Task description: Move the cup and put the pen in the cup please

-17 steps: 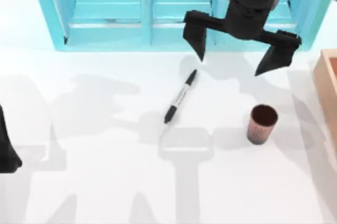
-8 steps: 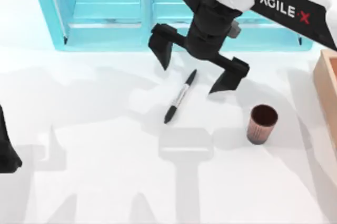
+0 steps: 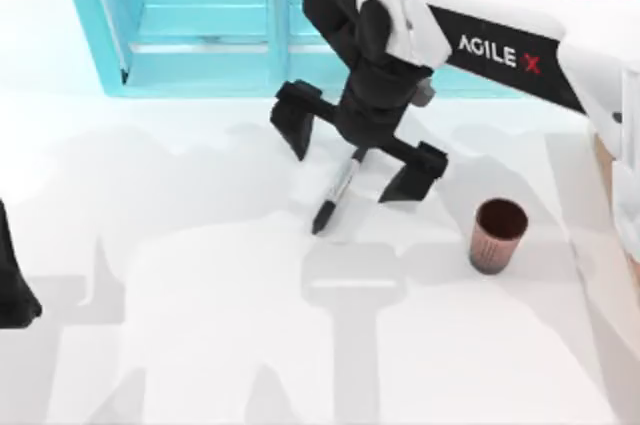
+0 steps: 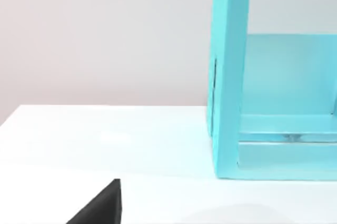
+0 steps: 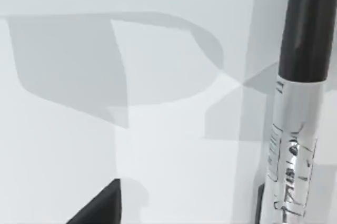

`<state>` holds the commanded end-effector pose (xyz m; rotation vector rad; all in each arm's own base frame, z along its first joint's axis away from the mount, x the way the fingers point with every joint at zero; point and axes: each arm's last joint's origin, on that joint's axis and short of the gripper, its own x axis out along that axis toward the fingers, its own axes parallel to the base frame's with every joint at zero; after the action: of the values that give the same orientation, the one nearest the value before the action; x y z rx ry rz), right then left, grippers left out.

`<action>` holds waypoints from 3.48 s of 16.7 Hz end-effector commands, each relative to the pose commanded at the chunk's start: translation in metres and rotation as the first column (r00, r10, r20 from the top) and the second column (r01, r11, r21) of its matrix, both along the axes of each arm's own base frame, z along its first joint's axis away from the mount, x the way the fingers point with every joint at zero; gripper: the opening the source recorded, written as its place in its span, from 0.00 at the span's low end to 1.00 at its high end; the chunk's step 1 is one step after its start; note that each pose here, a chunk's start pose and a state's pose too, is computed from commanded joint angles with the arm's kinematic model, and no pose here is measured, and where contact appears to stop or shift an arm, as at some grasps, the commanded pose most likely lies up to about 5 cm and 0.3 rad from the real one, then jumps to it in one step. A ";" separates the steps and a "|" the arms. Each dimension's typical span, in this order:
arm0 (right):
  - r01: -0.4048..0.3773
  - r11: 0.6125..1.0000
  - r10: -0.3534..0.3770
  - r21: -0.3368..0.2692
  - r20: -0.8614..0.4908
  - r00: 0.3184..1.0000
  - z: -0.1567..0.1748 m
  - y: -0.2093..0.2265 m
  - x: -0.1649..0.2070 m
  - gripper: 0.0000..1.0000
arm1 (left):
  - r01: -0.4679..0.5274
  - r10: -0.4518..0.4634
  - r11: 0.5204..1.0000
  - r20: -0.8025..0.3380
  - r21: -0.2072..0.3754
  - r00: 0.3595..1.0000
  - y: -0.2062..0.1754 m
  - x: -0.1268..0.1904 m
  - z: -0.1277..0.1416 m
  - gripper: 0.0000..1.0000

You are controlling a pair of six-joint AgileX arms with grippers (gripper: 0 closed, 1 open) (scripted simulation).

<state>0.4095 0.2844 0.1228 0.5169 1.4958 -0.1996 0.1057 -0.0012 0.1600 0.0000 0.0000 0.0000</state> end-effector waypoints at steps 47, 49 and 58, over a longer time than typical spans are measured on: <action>-0.019 0.999 0.020 -0.041 0.016 1.000 0.095 -0.004 -0.105 0.00 | 0.000 0.000 1.000 0.000 0.000 1.000 0.000 0.000 0.000 1.00; -0.014 0.999 0.015 -0.039 0.018 1.000 0.095 -0.005 -0.103 0.00 | 0.000 0.000 1.000 0.000 0.000 1.000 0.000 0.000 0.000 1.00; -0.219 0.955 0.285 -0.201 0.412 0.865 0.076 0.007 -0.125 0.00 | 0.000 0.000 1.000 0.000 0.000 1.000 0.000 0.000 0.000 1.00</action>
<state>0.2844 0.2918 0.1987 0.2187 1.0810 0.0160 0.1057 -0.0012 0.1600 0.0000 0.0000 0.0000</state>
